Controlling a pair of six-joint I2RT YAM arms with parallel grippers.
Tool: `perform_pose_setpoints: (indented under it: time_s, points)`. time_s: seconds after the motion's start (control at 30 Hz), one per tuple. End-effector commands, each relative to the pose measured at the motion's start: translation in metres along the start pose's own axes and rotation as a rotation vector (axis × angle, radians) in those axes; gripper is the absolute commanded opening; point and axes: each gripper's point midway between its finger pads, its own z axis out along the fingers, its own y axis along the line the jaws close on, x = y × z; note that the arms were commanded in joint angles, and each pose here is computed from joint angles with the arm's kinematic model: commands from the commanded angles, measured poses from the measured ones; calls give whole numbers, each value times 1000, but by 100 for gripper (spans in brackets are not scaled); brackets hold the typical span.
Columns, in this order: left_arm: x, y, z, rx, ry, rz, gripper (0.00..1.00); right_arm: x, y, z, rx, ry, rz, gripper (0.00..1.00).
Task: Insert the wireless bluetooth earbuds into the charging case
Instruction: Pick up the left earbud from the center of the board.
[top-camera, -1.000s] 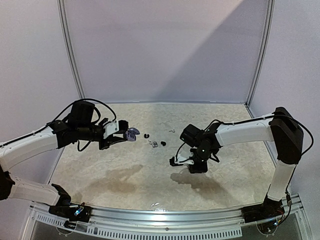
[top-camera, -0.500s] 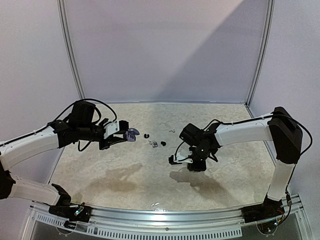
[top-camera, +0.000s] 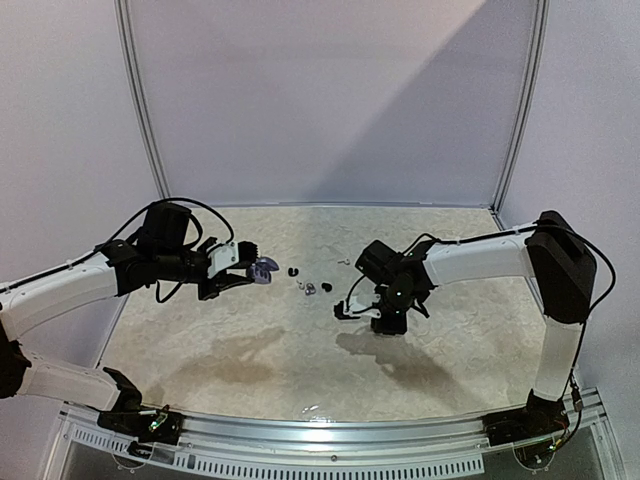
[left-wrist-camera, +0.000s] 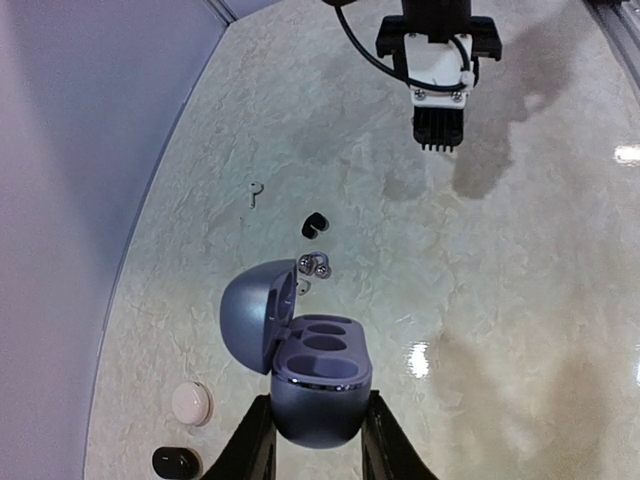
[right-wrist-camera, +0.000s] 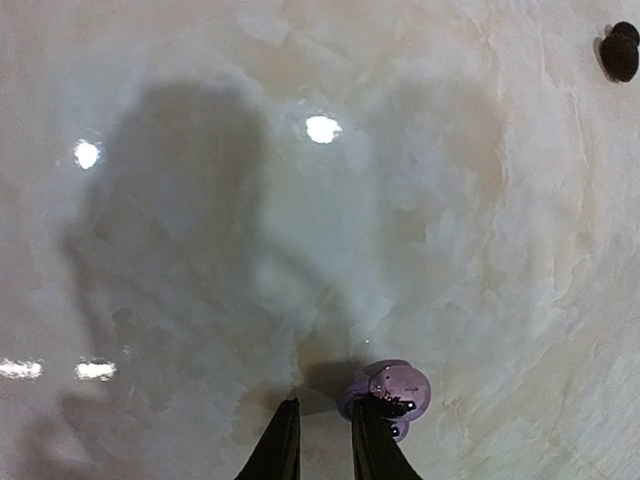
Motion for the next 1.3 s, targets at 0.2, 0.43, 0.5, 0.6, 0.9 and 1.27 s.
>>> perform_pose_setpoints:
  time_s: [0.2,0.43,0.5,0.6,0.9,1.27]
  points:
    - [1,3,-1,5,2,1,0,-3,-25,2,55,10,41,20]
    - [2,3,-1,5,5,1,0,-4,-38,0,74,2,73,20]
    - [2,4,-1,2,5,2,0,-2,-38,2,69,13,70,20]
    - [3,3,-1,2,10,3,0,2,-37,5,59,28,67,19]
    - [3,3,-1,6,9,4,0,6,-41,4,60,33,89,11]
    - [1,3,-1,3,3,1,0,6,-46,-4,67,25,123,0]
